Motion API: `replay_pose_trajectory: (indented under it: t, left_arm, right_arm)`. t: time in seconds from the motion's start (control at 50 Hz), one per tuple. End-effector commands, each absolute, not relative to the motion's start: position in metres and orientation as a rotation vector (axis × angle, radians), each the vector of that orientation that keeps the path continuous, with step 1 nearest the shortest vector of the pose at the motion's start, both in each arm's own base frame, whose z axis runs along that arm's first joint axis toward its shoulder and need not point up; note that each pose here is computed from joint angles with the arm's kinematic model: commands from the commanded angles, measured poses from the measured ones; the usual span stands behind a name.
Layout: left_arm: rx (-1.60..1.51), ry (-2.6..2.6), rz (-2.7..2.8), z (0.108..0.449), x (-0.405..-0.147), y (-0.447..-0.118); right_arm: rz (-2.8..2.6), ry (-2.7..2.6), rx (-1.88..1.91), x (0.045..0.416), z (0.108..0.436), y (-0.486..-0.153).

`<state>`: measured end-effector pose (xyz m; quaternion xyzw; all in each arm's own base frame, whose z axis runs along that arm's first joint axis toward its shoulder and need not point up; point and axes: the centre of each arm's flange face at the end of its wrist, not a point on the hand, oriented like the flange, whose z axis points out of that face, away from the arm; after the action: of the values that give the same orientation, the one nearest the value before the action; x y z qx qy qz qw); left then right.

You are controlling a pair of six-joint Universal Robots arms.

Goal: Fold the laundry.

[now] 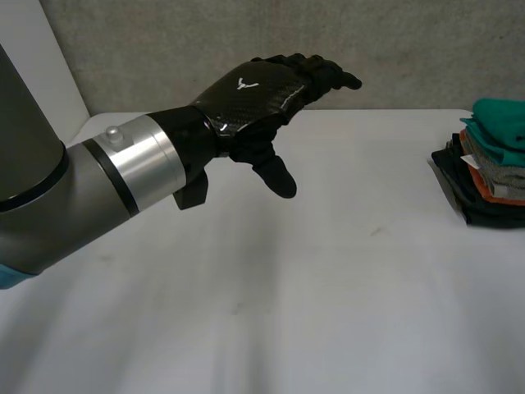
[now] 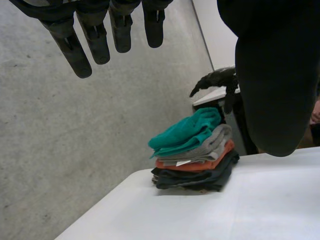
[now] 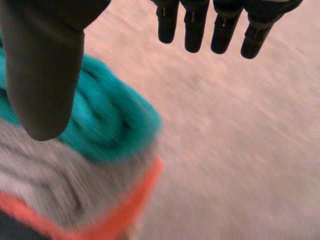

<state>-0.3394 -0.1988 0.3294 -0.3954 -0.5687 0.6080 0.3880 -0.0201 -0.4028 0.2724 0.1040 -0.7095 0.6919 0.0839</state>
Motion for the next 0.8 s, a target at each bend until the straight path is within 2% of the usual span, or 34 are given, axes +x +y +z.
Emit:
replay_pose_trajectory:
  t: [0.02, 0.08, 0.12, 0.14, 0.18, 0.2, 0.22, 0.24, 0.28, 0.3, 0.32, 0.4, 0.42, 0.46, 0.48, 0.52, 0.62, 0.64, 0.7, 0.72, 0.8]
  left_arm:
    - [-1.005, -1.445, 1.540, 0.331, -0.338, -0.194]
    - [-1.005, -1.413, 1.569, 0.340, -0.338, -0.192]
    - [-1.006, -1.384, 1.591, 0.348, -0.339, -0.191]
    - [-1.001, -1.354, 1.624, 0.359, -0.339, -0.191]
    - [-0.986, -1.321, 1.658, 0.372, -0.339, -0.191]
    - [-0.955, -1.288, 1.694, 0.387, -0.339, -0.189]
    - [-0.928, -1.278, 1.716, 0.395, -0.337, -0.190]
    - [-0.878, -1.258, 1.760, 0.410, -0.333, -0.190]
    - [-0.796, -1.242, 1.823, 0.428, -0.325, -0.193]
    - [-0.739, -1.238, 1.869, 0.439, -0.320, -0.194]
    - [-0.704, -1.239, 1.904, 0.444, -0.316, -0.196]
    - [-0.527, -1.344, 2.093, 0.453, -0.283, -0.226]
    - [-0.460, -1.432, 2.189, 0.450, -0.259, -0.245]
    - [-0.437, -1.530, 2.251, 0.443, -0.239, -0.259]
    - [-0.436, -1.576, 2.275, 0.439, -0.230, -0.265]
    - [-0.463, -1.752, 2.332, 0.421, -0.204, -0.283]
    - [-0.613, -2.127, 2.302, 0.368, -0.168, -0.306]
    - [-0.679, -2.262, 2.244, 0.344, -0.158, -0.311]
    - [-0.759, -2.456, 2.142, 0.308, -0.137, -0.317]
    - [-0.778, -2.548, 2.098, 0.292, -0.123, -0.319]
    - [-0.772, -2.719, 2.019, 0.253, -0.087, -0.326]
  right_arm:
    - [1.687, -1.990, 0.160, -0.086, 0.291, -0.385]
    - [1.598, -1.740, 0.164, -0.105, 0.333, -0.389]
    - [1.610, -1.656, 0.126, -0.108, 0.350, -0.392]
    - [1.670, -1.563, 0.114, -0.098, 0.369, -0.398]
    - [1.767, -1.499, 0.141, -0.076, 0.381, -0.406]
    - [1.889, -1.428, 0.174, -0.048, 0.394, -0.412]
    - [1.941, -1.398, 0.187, -0.037, 0.400, -0.412]
    - [2.065, -1.324, 0.218, -0.009, 0.416, -0.409]
    - [2.172, -1.257, 0.247, 0.017, 0.433, -0.397]
    - [2.294, -1.218, 0.299, 0.049, 0.443, -0.383]
    - [2.359, -1.209, 0.338, 0.067, 0.445, -0.376]
    - [2.557, -1.312, 0.572, 0.134, 0.417, -0.355]
    - [2.597, -1.362, 0.665, 0.157, 0.404, -0.346]
    - [2.632, -1.423, 0.771, 0.182, 0.389, -0.332]
    - [2.648, -1.498, 0.868, 0.204, 0.372, -0.319]
    - [2.644, -1.583, 0.936, 0.221, 0.355, -0.306]
    - [2.492, -1.873, 1.041, 0.243, 0.303, -0.290]
    - [2.404, -1.965, 1.054, 0.245, 0.284, -0.291]
    - [2.279, -2.053, 1.078, 0.247, 0.259, -0.293]
    - [2.211, -2.081, 1.092, 0.248, 0.246, -0.293]
    - [2.138, -2.093, 1.110, 0.250, 0.230, -0.296]
